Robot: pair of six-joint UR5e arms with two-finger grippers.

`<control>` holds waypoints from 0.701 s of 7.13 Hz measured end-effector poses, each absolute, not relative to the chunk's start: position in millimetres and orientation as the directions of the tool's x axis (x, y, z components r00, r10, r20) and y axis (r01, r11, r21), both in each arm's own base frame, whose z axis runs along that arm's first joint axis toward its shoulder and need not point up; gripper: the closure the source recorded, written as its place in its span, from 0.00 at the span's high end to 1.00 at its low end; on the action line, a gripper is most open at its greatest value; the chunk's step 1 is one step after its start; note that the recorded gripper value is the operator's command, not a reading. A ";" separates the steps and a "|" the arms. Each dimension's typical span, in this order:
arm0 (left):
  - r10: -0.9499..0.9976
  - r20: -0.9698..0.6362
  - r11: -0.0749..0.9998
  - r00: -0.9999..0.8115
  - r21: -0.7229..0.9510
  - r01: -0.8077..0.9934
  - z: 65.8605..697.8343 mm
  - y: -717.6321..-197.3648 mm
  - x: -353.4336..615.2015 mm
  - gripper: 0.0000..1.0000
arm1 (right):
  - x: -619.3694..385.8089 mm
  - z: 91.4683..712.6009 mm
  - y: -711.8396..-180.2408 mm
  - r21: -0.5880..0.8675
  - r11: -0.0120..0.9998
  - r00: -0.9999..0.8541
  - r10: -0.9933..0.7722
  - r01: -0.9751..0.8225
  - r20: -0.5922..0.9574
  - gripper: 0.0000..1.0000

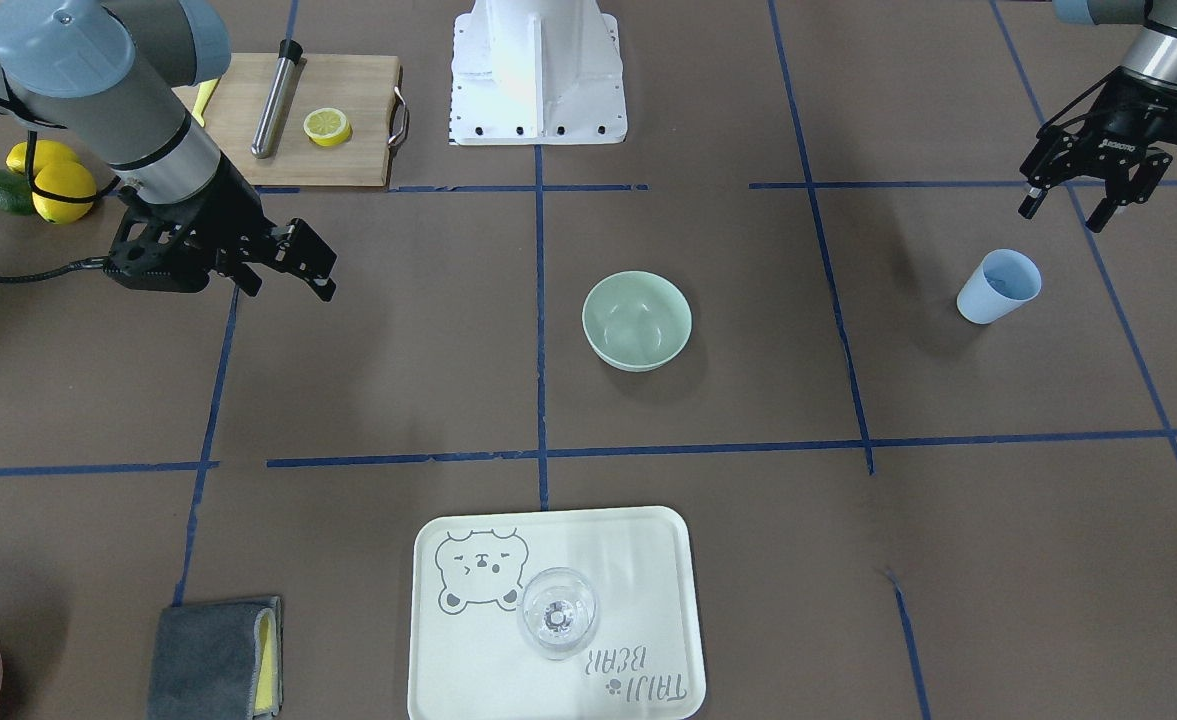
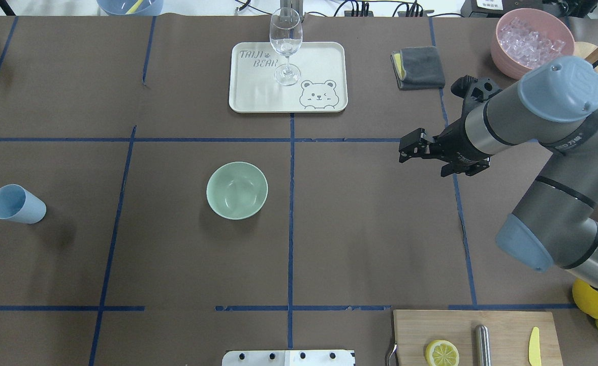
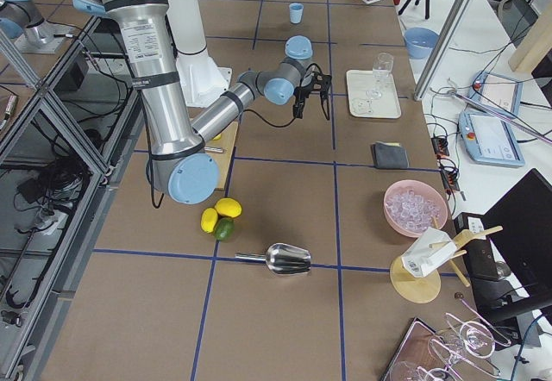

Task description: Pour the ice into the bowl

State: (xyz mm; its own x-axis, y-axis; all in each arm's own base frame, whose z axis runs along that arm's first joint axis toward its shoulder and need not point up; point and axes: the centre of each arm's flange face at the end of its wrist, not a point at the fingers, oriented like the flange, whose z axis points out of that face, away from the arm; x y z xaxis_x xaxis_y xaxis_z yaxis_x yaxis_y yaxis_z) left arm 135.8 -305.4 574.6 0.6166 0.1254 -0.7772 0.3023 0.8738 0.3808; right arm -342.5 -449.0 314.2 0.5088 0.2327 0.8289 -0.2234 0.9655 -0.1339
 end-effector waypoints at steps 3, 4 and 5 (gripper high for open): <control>0.028 -0.769 0.822 0.639 0.381 0.423 569.1 -287.0 163.1 1.00 | -341.1 310.0 -447.7 -0.129 0.966 0.503 0.229 -0.225 0.833 1.00; -0.002 -0.761 0.794 0.649 0.393 0.464 572.1 -278.6 173.3 1.00 | -341.0 308.3 -447.4 -0.128 0.966 0.501 0.227 -0.225 0.835 1.00; -0.021 -0.757 0.765 0.653 0.409 0.498 574.2 -270.5 182.9 1.00 | -340.3 306.3 -446.8 -0.126 0.966 0.498 0.225 -0.224 0.837 1.00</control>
